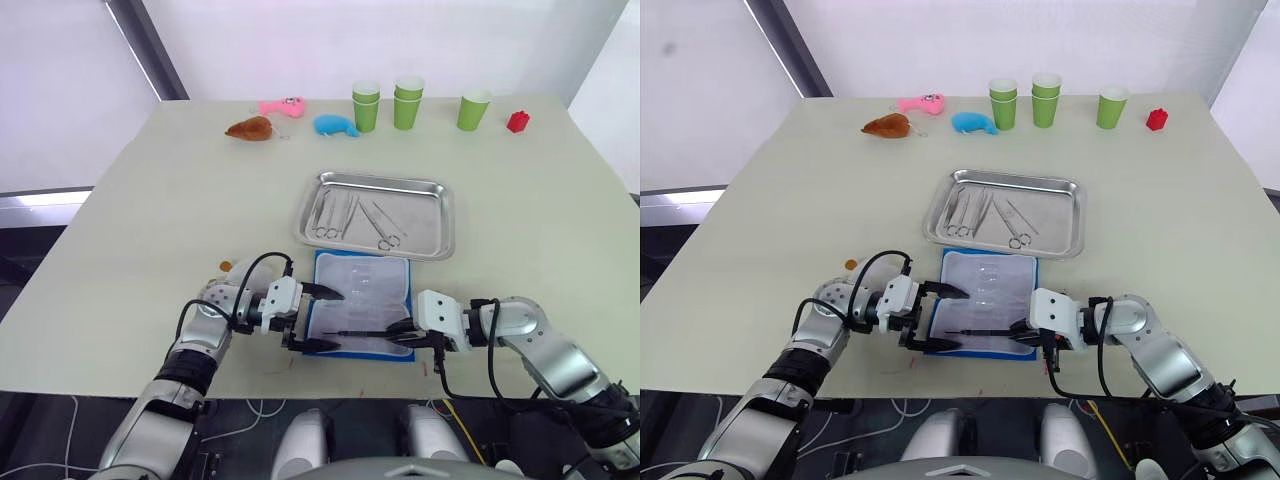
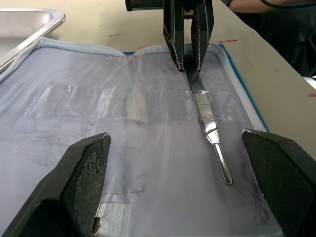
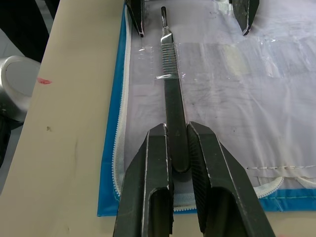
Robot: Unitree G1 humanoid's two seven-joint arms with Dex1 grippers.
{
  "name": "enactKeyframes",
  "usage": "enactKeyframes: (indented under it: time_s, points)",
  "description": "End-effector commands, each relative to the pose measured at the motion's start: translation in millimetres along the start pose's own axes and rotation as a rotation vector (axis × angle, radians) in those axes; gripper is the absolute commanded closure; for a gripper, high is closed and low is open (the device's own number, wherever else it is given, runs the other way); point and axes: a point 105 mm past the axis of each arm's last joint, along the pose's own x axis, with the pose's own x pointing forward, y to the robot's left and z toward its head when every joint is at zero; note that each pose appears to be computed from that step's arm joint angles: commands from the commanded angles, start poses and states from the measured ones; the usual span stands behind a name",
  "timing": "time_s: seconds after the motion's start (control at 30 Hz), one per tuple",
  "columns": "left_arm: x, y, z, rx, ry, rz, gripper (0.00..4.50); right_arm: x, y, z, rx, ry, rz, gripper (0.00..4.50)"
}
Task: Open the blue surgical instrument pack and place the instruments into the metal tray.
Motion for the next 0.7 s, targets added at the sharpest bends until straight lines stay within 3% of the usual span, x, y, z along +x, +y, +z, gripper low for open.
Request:
enactKeyframes:
  time_s: [0.03,0.7]
  points:
    - [3,-45,-54,-0.223,0.158,-0.094,0.00,-6,-10,11,-0.045,0.005,-0.051,4.47]
    - [5,-45,-54,-0.221,0.155,-0.093,0.00,-15,-8,30,-0.089,0.068,-0.057,4.47]
